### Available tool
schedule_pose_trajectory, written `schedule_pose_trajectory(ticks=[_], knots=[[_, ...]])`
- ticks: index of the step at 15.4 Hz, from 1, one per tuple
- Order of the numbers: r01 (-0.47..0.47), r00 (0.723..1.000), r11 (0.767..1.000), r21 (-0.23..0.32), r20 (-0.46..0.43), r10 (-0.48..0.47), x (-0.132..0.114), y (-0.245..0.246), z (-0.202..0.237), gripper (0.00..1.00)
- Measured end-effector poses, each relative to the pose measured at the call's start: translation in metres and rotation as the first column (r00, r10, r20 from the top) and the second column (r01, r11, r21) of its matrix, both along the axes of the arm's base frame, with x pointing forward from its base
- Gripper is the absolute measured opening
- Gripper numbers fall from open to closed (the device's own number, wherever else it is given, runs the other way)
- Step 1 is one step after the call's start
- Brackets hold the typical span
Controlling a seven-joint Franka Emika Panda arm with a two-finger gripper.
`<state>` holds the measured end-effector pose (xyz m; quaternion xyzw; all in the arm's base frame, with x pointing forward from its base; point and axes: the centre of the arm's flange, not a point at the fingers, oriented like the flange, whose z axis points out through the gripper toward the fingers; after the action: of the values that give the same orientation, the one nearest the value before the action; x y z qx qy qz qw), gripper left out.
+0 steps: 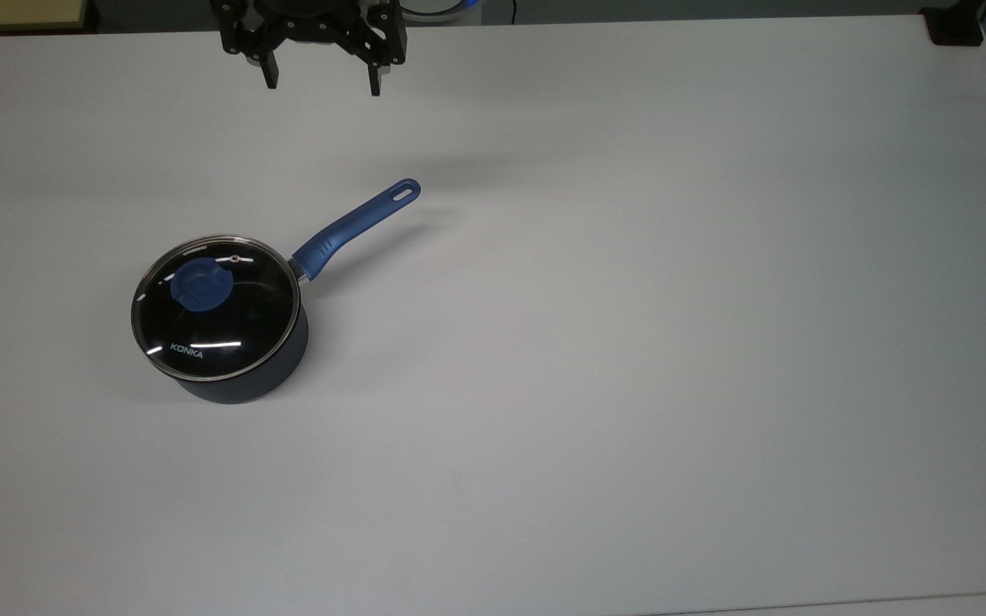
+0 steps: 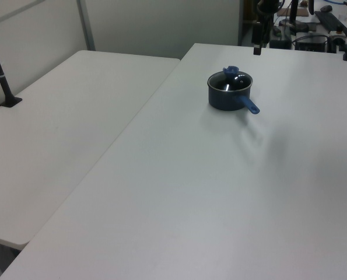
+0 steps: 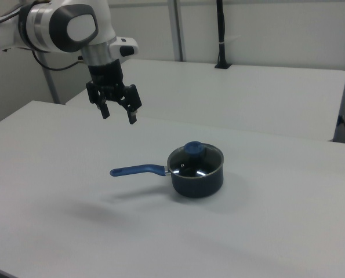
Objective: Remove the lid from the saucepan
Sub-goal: 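Move the open gripper down over the blue knob of the glass lid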
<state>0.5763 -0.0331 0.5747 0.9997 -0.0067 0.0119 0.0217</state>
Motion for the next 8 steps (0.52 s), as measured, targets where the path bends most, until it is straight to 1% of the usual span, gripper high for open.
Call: schedule_pose_trajectory(ticks=[8], knots=[[0.014,1.000,1.000,0.012,-0.006,-0.014,0.0011,-0.0053,-0.0037,1.00]])
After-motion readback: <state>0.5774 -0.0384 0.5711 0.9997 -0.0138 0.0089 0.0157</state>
